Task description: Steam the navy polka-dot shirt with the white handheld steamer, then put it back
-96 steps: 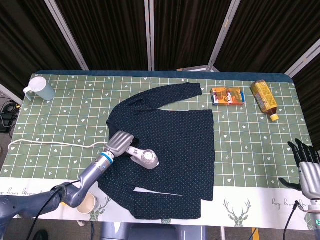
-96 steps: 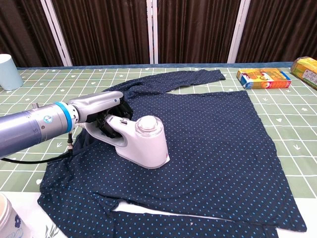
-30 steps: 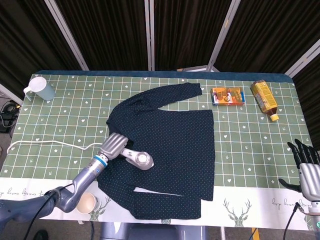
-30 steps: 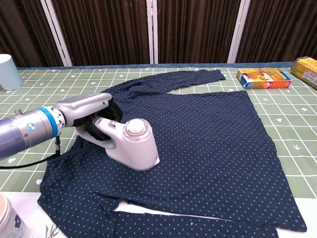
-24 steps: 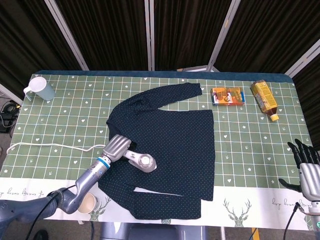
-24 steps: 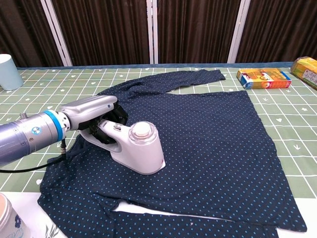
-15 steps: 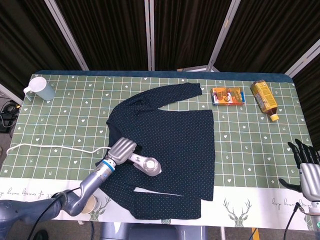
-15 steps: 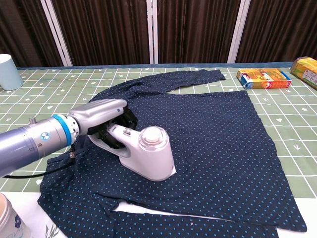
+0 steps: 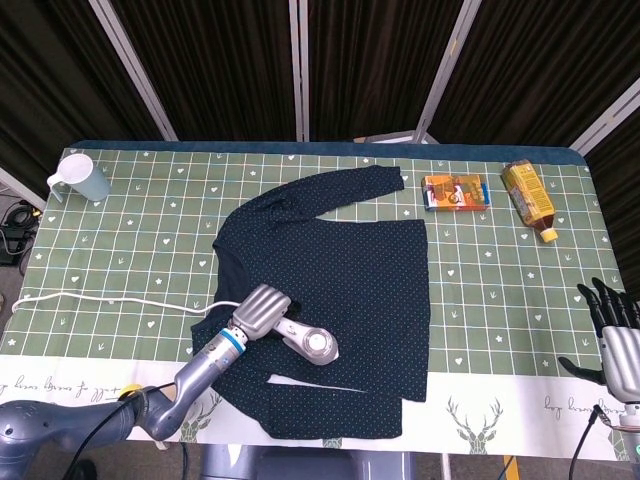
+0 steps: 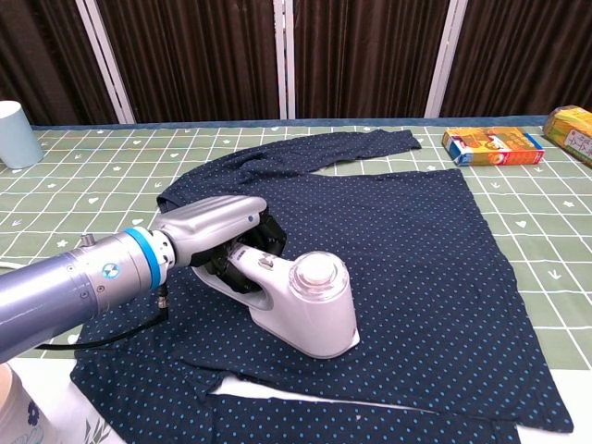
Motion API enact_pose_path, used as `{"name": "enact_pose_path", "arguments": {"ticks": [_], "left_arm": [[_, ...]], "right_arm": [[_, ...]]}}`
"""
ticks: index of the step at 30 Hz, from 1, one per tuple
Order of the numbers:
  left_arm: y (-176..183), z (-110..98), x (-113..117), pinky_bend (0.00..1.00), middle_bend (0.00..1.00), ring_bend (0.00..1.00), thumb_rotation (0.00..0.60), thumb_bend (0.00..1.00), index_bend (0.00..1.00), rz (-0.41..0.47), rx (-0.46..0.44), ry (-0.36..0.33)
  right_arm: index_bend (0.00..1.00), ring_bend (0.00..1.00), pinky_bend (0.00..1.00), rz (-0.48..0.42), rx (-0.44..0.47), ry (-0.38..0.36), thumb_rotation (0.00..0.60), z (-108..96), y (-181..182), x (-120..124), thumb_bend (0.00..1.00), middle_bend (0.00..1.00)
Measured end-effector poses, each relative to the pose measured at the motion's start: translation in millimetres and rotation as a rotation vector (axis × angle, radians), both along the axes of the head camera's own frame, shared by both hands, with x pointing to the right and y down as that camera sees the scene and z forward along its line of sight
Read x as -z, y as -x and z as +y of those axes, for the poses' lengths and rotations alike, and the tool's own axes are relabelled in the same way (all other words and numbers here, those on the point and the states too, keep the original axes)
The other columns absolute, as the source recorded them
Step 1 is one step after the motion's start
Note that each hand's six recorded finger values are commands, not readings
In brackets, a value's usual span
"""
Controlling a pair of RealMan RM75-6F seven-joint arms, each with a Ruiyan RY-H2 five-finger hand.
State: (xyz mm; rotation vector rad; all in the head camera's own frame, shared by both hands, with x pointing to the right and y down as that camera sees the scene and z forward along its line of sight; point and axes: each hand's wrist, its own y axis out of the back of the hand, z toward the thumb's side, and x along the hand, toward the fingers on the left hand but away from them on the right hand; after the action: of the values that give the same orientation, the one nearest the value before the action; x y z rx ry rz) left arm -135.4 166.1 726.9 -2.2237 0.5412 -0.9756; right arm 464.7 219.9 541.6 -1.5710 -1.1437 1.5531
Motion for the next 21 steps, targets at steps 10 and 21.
{"name": "enact_pose_path", "arguments": {"ticks": [10, 21], "left_arm": [[11, -7, -3, 0.95, 0.84, 0.77, 0.6, 0.62, 0.92, -0.023, 0.016, -0.008], [45, -27, -6, 0.95, 0.84, 0.77, 0.6, 0.62, 0.92, -0.075, 0.06, -0.031]], "right_arm": [[0.0, 0.0, 0.0, -0.001, -0.001, 0.0, 0.6, 0, 0, 0, 0.0, 0.0], [0.0, 0.0, 0.0, 0.0, 0.002, 0.002, 0.6, 0, 1, 0, 0.0, 0.0]]}}
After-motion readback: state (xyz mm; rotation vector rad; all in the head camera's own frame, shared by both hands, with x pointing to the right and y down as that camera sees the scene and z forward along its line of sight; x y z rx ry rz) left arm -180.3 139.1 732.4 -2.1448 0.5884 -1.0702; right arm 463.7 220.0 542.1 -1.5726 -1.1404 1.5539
